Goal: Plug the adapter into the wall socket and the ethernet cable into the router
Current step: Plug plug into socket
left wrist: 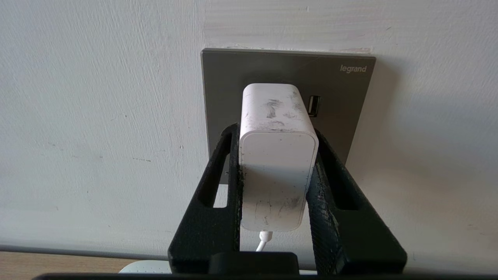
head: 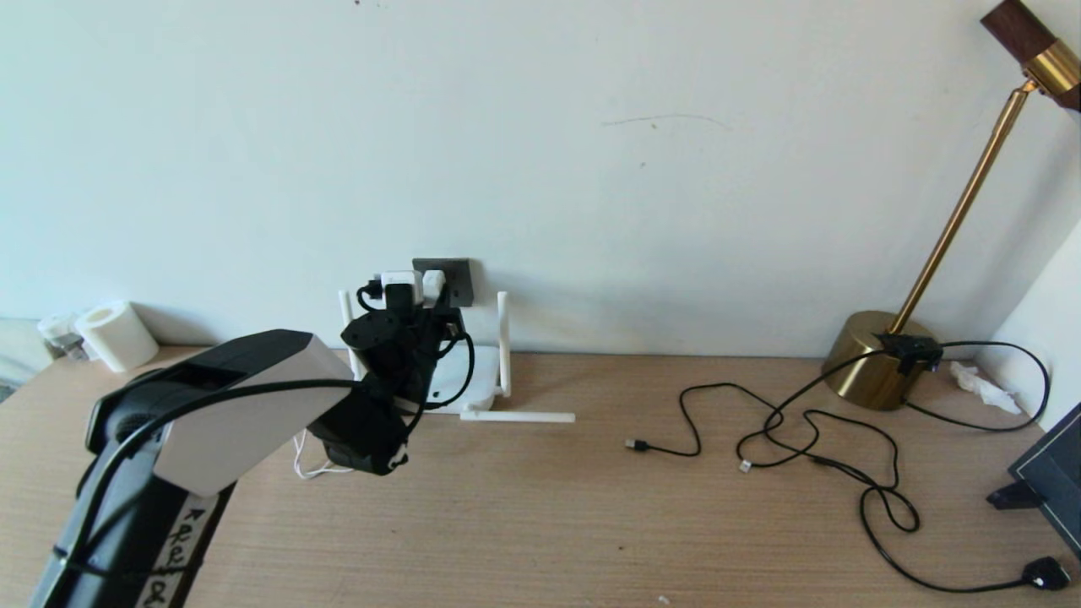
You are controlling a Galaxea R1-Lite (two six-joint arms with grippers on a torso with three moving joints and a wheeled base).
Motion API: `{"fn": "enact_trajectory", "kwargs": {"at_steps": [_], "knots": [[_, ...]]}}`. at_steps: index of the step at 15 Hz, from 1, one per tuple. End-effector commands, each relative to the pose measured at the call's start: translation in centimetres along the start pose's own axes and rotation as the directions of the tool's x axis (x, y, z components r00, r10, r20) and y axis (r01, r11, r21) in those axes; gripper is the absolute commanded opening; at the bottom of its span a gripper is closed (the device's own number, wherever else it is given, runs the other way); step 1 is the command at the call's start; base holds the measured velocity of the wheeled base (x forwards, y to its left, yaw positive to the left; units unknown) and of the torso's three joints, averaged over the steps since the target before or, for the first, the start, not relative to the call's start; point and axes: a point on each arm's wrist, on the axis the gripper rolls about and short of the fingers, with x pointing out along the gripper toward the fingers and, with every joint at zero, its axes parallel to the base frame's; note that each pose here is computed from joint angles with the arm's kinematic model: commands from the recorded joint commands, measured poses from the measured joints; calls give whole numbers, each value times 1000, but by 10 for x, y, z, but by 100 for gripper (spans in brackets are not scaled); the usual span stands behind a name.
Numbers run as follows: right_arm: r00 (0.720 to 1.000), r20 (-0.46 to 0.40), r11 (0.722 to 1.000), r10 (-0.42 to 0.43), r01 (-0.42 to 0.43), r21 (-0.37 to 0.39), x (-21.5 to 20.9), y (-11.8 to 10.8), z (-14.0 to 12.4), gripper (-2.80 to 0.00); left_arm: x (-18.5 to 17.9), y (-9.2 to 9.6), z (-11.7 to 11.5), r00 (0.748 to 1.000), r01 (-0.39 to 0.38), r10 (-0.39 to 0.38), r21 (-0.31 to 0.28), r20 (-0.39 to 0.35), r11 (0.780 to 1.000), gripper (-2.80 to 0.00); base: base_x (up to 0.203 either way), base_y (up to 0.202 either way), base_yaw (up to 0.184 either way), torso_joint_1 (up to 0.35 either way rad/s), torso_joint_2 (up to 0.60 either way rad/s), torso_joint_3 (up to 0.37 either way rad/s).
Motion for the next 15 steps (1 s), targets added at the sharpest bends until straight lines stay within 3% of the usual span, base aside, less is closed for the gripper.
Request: {"fn": "enact_trajectory", "kwargs": {"at_steps": [1, 15], "knots": [[1000, 0, 1000, 0, 0, 0, 0, 0, 0, -280, 0, 0, 0, 1000, -2, 2, -1, 7, 1000, -280, 0, 0, 0, 0, 0, 0], [1000, 0, 1000, 0, 0, 0, 0, 0, 0, -280, 6, 0, -10, 1000, -8, 8, -3, 19, 1000, -280, 0, 0, 0, 0, 0, 0]]}}
